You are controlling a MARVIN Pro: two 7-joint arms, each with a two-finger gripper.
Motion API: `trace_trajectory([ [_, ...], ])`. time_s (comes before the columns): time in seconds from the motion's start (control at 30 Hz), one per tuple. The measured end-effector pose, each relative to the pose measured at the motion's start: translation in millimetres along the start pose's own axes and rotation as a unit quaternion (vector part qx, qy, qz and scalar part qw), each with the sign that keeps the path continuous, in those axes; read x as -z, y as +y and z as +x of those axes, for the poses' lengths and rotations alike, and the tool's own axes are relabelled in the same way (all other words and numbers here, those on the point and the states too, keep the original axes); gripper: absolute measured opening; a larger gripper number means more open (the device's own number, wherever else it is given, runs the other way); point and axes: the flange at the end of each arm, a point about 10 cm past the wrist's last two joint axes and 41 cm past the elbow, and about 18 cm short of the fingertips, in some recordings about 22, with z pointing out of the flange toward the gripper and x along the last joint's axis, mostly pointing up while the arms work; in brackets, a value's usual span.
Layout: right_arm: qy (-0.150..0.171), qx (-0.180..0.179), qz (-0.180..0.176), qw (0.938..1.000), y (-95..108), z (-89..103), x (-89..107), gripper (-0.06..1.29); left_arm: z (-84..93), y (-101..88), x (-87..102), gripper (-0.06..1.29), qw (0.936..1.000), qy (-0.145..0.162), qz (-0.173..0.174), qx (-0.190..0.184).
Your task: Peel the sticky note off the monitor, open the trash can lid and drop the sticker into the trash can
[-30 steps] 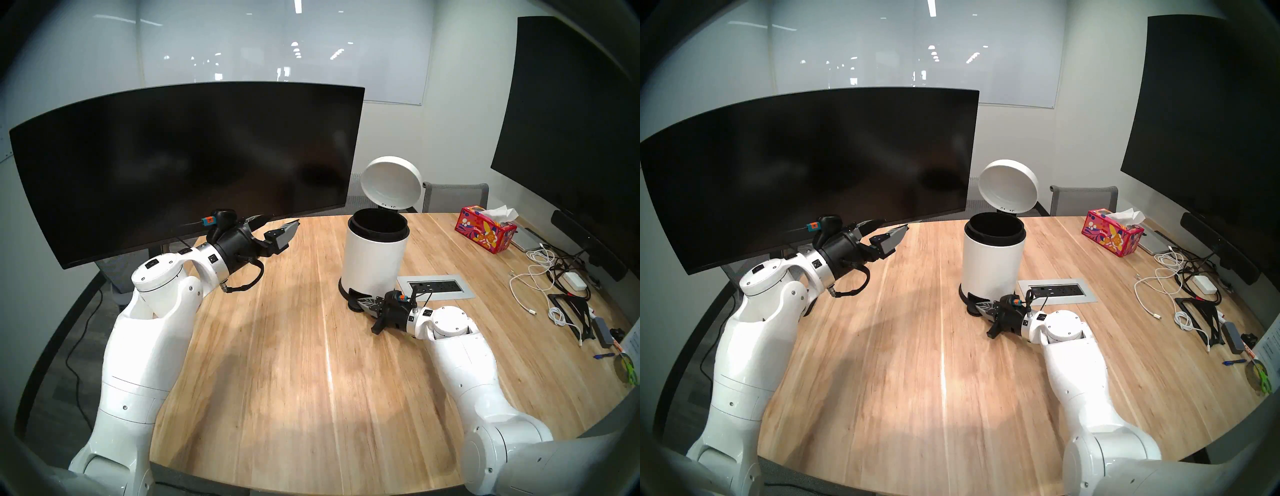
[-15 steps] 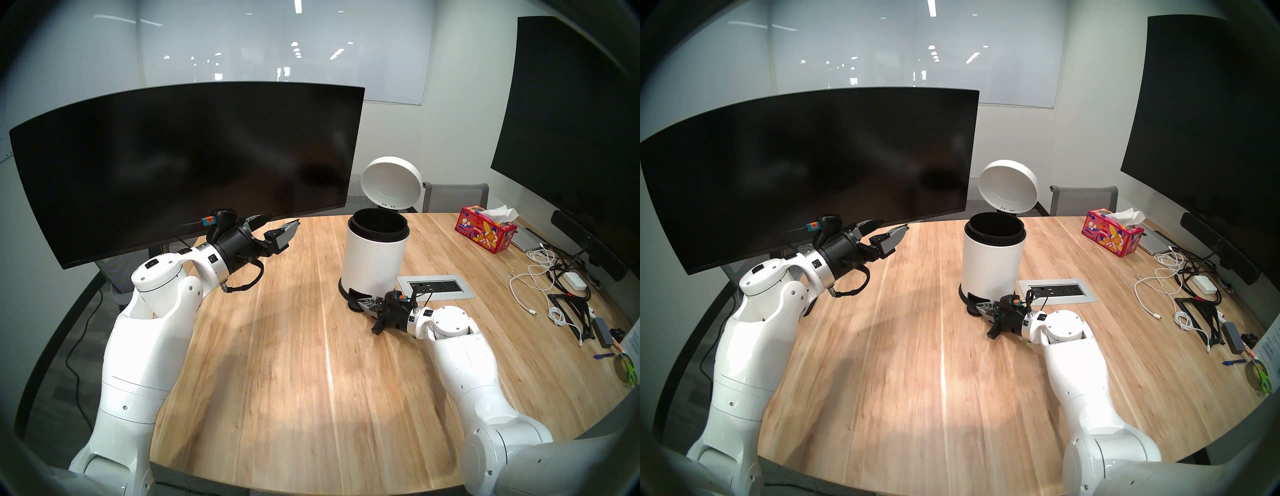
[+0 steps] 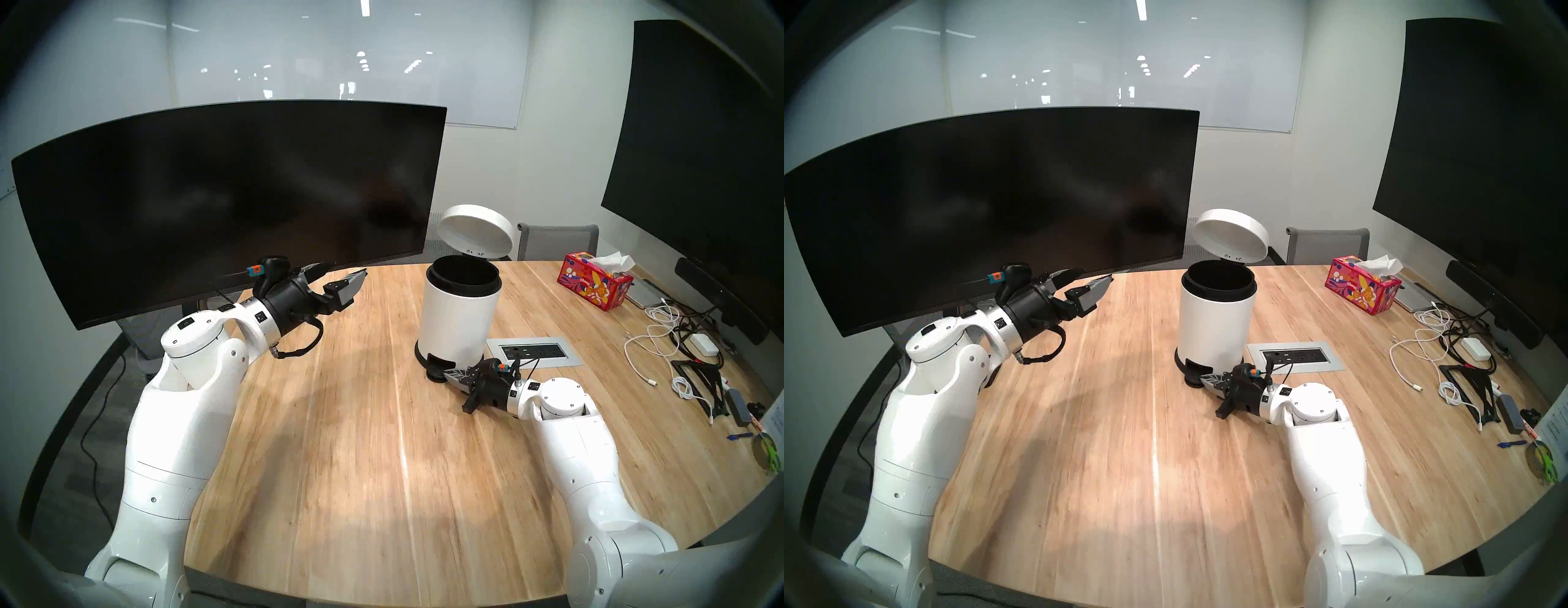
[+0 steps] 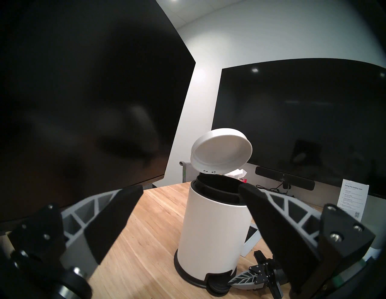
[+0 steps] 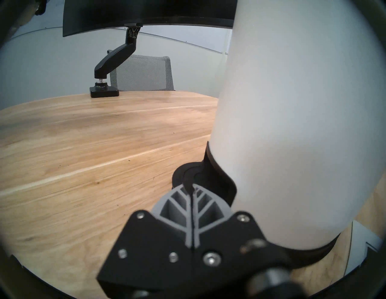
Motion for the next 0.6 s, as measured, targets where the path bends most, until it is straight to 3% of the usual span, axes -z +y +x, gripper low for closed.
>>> trace_trajectory([
  [0.6,0.030,-0.006,-0.001,0.9995,0.9,28.0,28.3,-0.02,0.2,0.0,0.0,1.25,1.0000,0.001,0.000,0.000],
])
